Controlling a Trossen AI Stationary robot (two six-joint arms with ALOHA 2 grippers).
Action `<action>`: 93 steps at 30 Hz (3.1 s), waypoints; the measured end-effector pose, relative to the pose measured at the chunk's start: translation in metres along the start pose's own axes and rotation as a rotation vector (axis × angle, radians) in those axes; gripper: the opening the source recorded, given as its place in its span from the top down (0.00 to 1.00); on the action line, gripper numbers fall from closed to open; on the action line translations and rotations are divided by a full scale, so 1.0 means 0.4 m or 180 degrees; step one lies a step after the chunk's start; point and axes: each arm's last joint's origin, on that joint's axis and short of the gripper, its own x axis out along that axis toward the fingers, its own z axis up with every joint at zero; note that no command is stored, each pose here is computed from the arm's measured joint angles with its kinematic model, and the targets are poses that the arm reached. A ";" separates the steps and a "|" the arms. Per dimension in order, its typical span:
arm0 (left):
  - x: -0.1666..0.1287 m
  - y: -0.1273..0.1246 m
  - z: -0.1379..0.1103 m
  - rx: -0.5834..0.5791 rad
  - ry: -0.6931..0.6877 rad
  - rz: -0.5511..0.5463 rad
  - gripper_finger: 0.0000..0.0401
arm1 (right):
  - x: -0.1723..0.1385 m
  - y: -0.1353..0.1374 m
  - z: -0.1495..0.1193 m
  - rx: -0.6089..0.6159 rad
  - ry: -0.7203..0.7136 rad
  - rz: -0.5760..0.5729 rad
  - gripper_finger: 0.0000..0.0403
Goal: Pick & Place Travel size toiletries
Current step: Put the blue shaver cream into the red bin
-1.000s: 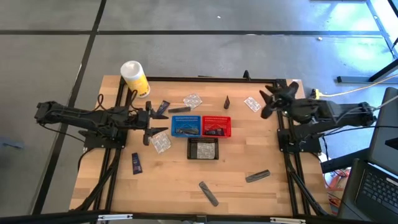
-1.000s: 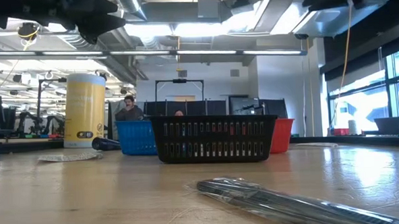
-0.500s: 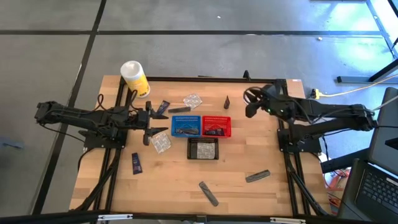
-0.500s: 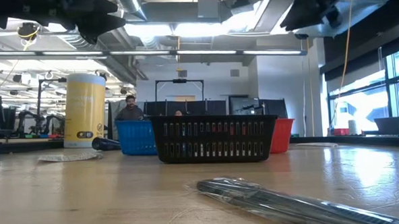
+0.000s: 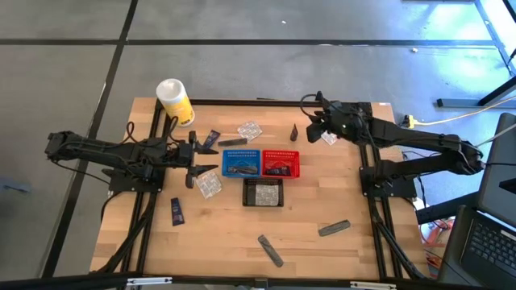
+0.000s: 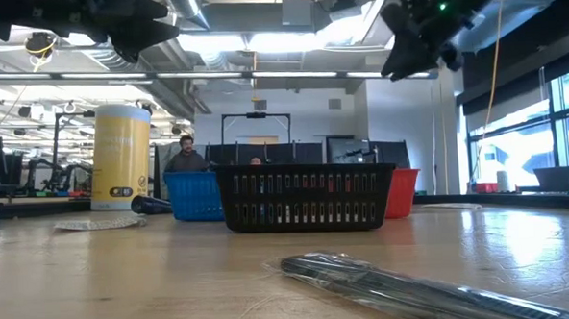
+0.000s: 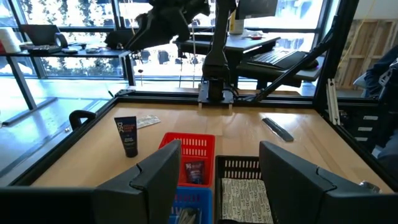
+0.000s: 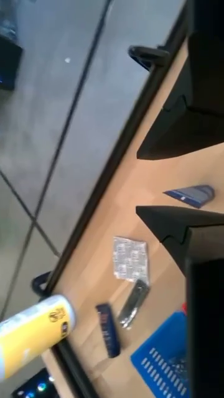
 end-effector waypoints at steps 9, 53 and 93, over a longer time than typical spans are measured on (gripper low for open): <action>0.000 0.000 0.000 0.0000 0.0001 0.0000 0.47 | 0.102 0.029 -0.024 0.0141 0.0253 0.0105 0.59; 0.000 0.000 -0.001 0.0002 0.0011 0.0003 0.47 | 0.270 0.056 -0.156 -0.0111 0.0932 -0.0494 0.67; 0.000 0.000 -0.001 0.0002 0.0011 0.0003 0.47 | 0.261 0.060 -0.149 -0.0224 0.0999 -0.0239 1.00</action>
